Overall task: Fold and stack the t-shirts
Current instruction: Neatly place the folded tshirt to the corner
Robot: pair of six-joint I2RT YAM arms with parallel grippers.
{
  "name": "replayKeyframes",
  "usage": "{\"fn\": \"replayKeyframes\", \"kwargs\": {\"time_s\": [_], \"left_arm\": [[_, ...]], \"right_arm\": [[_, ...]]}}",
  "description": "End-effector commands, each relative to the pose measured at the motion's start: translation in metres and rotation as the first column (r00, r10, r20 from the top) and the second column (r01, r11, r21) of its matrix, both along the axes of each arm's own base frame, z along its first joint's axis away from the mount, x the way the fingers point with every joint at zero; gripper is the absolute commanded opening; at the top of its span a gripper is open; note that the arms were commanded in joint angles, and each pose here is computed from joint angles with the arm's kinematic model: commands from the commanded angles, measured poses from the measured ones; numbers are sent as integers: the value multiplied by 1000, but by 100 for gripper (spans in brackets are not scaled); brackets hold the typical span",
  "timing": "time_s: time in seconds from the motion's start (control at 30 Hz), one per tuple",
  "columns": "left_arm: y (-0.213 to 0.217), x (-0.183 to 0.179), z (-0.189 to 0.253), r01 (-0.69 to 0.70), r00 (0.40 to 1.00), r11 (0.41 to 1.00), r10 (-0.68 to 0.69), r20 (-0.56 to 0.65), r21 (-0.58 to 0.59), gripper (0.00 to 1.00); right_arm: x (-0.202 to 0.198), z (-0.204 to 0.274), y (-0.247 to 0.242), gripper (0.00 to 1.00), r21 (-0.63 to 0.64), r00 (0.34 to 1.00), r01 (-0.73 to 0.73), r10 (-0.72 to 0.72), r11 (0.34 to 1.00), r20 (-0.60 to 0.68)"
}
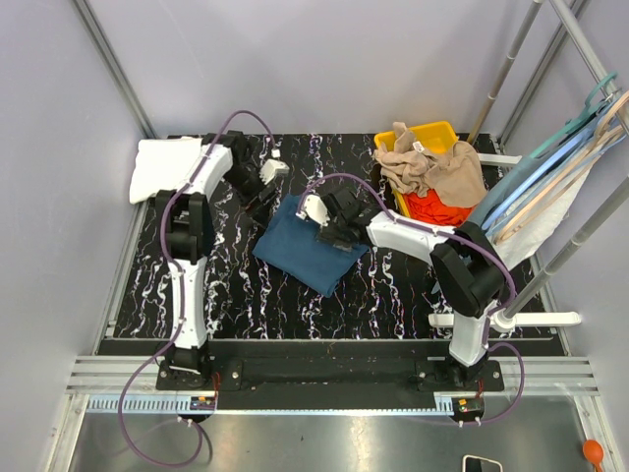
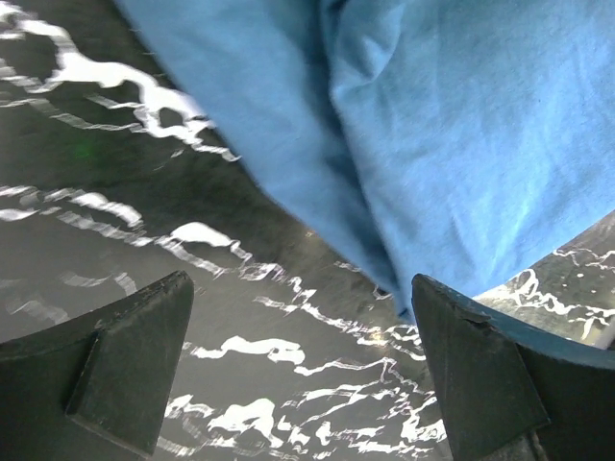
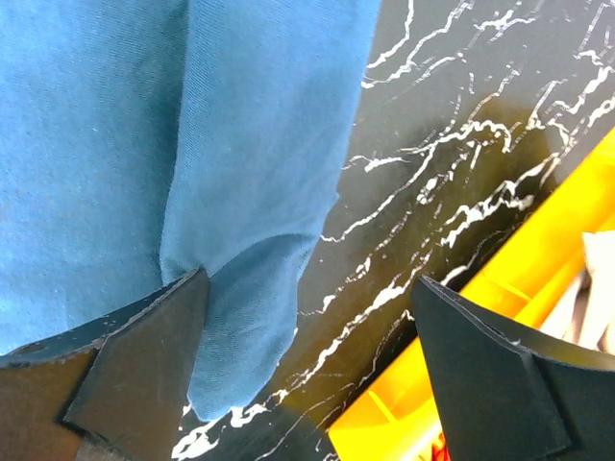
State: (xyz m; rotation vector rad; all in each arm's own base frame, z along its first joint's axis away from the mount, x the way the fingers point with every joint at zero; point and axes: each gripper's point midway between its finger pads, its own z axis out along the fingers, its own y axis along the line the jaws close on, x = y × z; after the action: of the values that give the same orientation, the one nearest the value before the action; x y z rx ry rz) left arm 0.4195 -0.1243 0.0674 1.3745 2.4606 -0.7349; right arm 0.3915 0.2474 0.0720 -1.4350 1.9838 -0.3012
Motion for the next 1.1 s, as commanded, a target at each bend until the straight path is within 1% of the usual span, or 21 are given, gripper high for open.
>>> {"fn": "replayKeyframes", "kwargs": {"time_s": [0.0, 0.2, 0.37, 0.67, 0.83, 1.07], "left_arm": [[-25, -9, 2, 43, 998, 998, -45, -44, -46, 99], [-43, -9, -4, 50, 997, 998, -53, -64, -49, 99], [-56, -19, -15, 67, 992, 997, -69, -103, -26, 99], [-60, -24, -29, 57, 988, 998, -58, -140, -12, 99], [-56, -24, -31, 57, 990, 998, -55, -132, 7, 99], [-52, -19, -20, 48, 997, 998, -47, -63, 27, 99]], "right_arm": [[5, 31, -3, 95, 45, 996, 38, -41, 998, 76], [3, 35, -7, 97, 45, 996, 42, -45, 998, 83], [0, 41, -11, 98, 50, 994, 46, -51, 998, 95], [-5, 60, -15, 99, 58, 990, 43, -51, 997, 132], [-9, 61, -18, 99, 49, 990, 42, -48, 998, 133], [-12, 52, -21, 99, 29, 992, 42, -45, 999, 117]]}}
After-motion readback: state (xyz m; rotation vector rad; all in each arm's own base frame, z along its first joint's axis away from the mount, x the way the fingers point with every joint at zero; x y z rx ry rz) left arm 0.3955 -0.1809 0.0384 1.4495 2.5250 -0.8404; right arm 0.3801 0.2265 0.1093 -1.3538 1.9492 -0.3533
